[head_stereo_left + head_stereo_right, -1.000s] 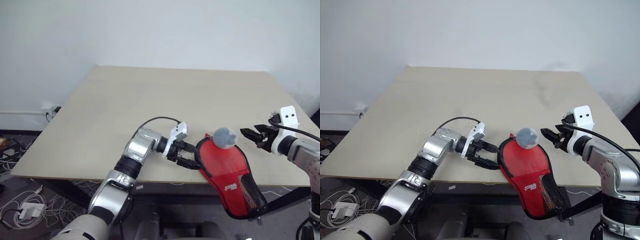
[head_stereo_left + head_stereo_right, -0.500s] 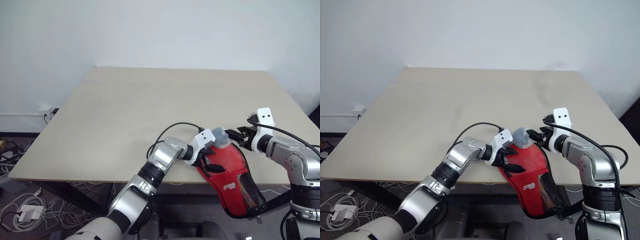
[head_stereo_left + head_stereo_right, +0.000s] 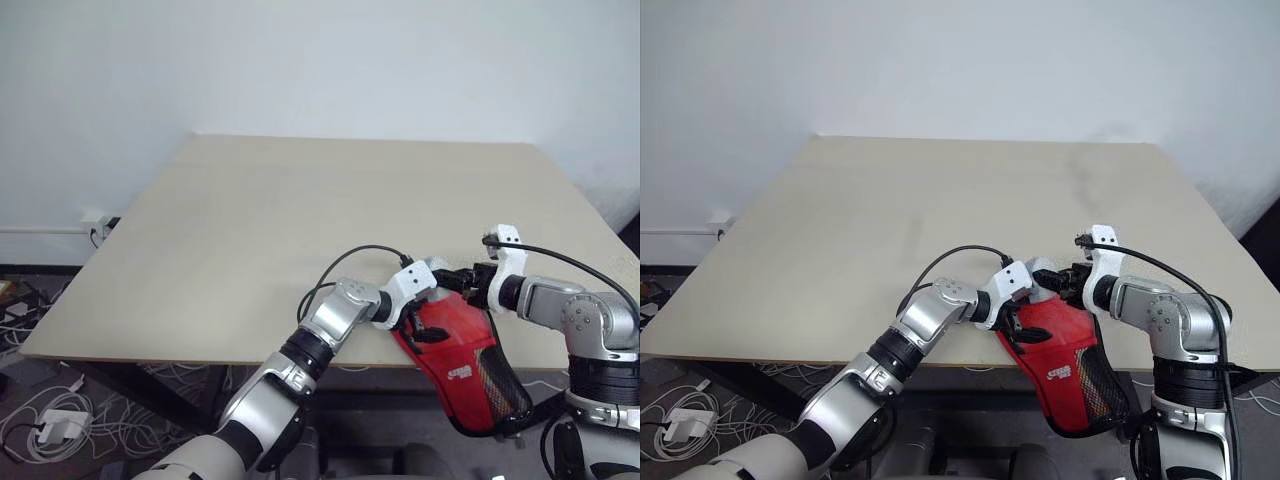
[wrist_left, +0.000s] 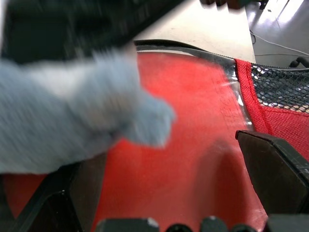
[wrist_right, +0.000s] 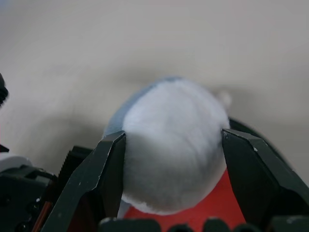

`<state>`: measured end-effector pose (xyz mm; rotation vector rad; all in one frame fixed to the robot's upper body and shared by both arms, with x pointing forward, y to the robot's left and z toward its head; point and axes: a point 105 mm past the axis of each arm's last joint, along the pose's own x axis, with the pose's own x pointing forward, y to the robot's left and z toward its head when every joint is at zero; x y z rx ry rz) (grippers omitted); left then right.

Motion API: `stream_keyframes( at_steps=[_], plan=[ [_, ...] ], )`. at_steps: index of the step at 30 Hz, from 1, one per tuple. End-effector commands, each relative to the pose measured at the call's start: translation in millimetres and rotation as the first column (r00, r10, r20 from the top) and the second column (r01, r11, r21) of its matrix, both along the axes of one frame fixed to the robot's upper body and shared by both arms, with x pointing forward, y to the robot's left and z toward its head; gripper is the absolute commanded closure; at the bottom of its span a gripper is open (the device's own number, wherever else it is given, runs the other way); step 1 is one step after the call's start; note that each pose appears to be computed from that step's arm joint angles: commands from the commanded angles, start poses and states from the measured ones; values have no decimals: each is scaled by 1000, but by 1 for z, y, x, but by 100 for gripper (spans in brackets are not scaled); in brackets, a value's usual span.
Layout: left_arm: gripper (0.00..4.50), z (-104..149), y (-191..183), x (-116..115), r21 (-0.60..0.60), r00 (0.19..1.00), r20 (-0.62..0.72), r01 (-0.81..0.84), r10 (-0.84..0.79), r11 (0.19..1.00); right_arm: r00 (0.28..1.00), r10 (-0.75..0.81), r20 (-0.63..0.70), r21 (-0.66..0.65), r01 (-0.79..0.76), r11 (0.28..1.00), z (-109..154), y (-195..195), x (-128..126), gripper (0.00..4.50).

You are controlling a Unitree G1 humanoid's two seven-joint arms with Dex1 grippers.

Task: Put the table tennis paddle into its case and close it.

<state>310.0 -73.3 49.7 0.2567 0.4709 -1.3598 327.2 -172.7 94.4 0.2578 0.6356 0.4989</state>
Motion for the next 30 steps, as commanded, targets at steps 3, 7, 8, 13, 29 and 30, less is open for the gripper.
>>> stream_keyframes(
  at_steps=[3, 7, 8, 13, 29, 30],
  plan=[
    [0, -18, 13, 3, 65, 996, -61, -56, 60, 996, 999, 39, -11, -20, -39, 999, -2, 9, 1, 185],
    [0, -22, 15, 0, 82, 995, -81, -54, 61, 995, 998, 13, 61, -68, -8, 998, 5, 4, 10, 311],
    [0, -23, 15, -1, 89, 994, -85, -54, 61, 995, 995, 3, 102, -84, 6, 996, 10, 1, 13, 345],
    [0, -28, 16, -6, 106, 993, -110, -41, 52, 993, 949, -80, 304, -159, 134, 978, 40, -13, 38, 449],
    [0, -32, 17, -9, 117, 986, -149, -60, 77, 991, 956, -79, 284, -466, 209, 860, 42, -90, 38, 449],
    [0, -32, 16, -9, 116, 985, -151, -60, 78, 991, 959, -88, 270, -476, 212, 854, 43, -100, 35, 449]
  ],
)
